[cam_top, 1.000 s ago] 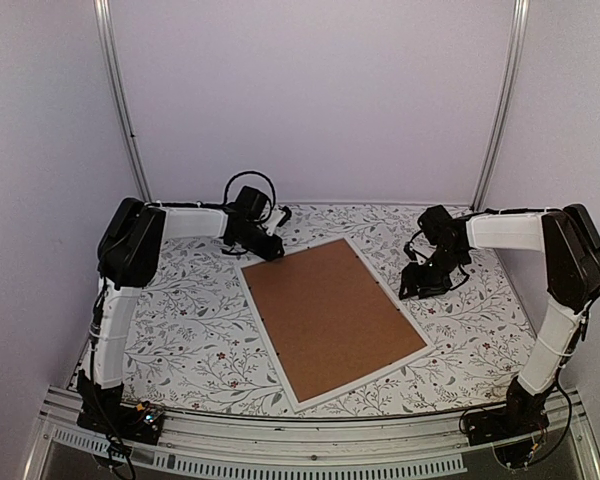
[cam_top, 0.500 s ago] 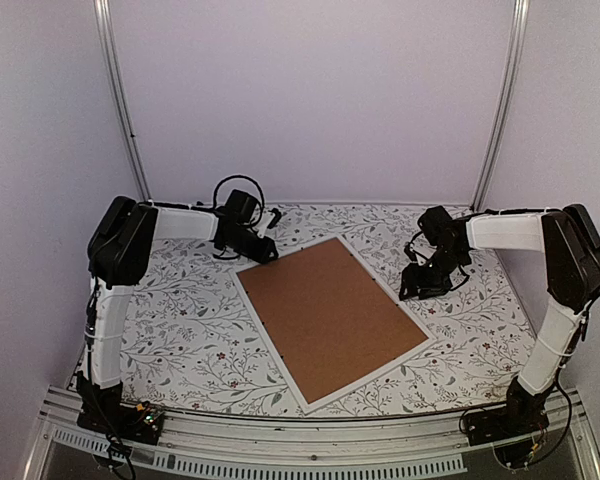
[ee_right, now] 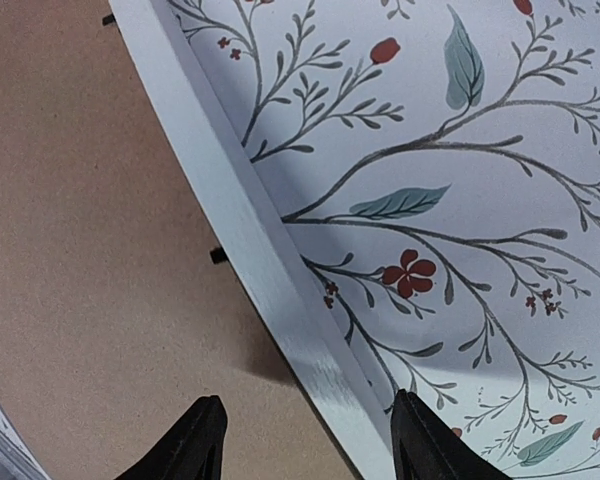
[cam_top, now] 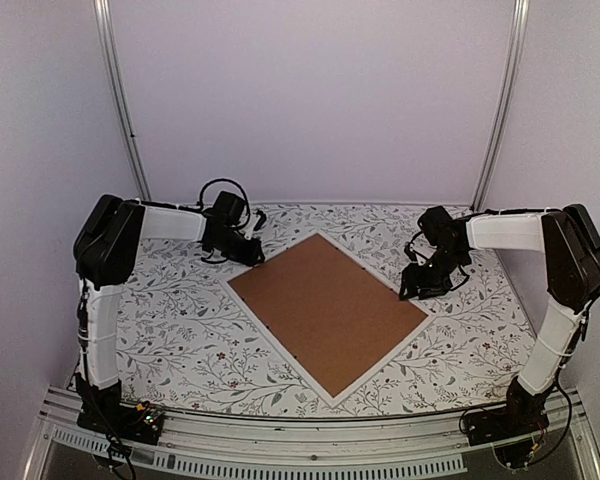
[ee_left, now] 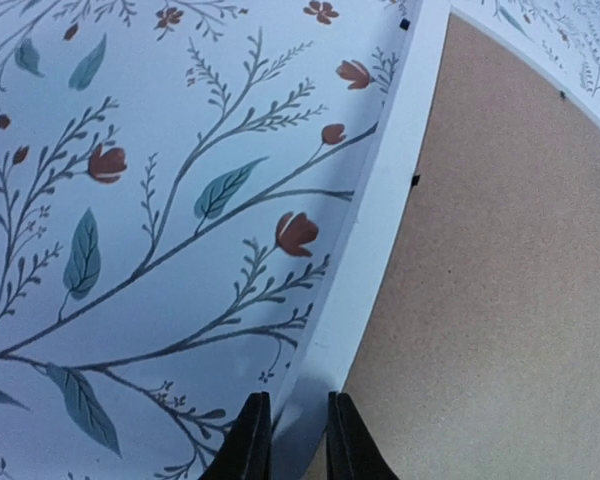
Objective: Put the photo into the frame
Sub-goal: Rotate the fastener on the backboard.
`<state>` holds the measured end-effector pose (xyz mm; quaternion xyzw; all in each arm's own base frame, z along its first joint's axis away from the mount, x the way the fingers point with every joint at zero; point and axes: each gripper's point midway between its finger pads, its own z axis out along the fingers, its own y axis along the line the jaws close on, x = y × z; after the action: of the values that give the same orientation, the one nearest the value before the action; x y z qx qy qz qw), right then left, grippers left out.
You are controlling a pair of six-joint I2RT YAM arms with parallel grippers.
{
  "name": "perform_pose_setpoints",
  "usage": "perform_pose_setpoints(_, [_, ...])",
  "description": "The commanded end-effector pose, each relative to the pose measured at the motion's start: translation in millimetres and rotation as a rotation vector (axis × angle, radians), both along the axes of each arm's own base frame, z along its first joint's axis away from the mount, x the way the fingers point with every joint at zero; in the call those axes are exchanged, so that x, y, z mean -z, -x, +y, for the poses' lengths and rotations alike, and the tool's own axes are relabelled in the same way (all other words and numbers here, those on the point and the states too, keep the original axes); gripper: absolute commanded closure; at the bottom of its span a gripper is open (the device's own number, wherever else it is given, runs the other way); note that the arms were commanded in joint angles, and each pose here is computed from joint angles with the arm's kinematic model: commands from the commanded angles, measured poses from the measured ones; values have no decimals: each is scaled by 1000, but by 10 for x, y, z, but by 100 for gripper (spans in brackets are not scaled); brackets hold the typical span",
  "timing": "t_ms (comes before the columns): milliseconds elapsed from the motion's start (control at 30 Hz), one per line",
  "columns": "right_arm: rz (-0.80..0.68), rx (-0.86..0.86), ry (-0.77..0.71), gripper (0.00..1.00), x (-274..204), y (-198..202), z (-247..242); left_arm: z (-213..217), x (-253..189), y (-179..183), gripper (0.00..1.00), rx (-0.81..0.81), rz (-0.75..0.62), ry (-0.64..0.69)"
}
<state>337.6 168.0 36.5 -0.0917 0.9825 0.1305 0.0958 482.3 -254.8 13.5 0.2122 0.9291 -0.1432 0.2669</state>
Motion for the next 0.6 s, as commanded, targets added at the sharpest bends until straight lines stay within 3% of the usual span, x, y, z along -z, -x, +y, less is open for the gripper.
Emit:
perform_pose_setpoints(0, [-4,19,-14,40,-19,-65,-12,770,808,844,92,-219,383,-186])
perform_pose_setpoints(300, [-36,154,-42,39,-211,-225,-270,904,805,1640,92,-432,507,-27])
perform_pose_setpoints(567, [-27,181,-70,38,-238,-159,-281,621,612,2214,88,-424,518,-1])
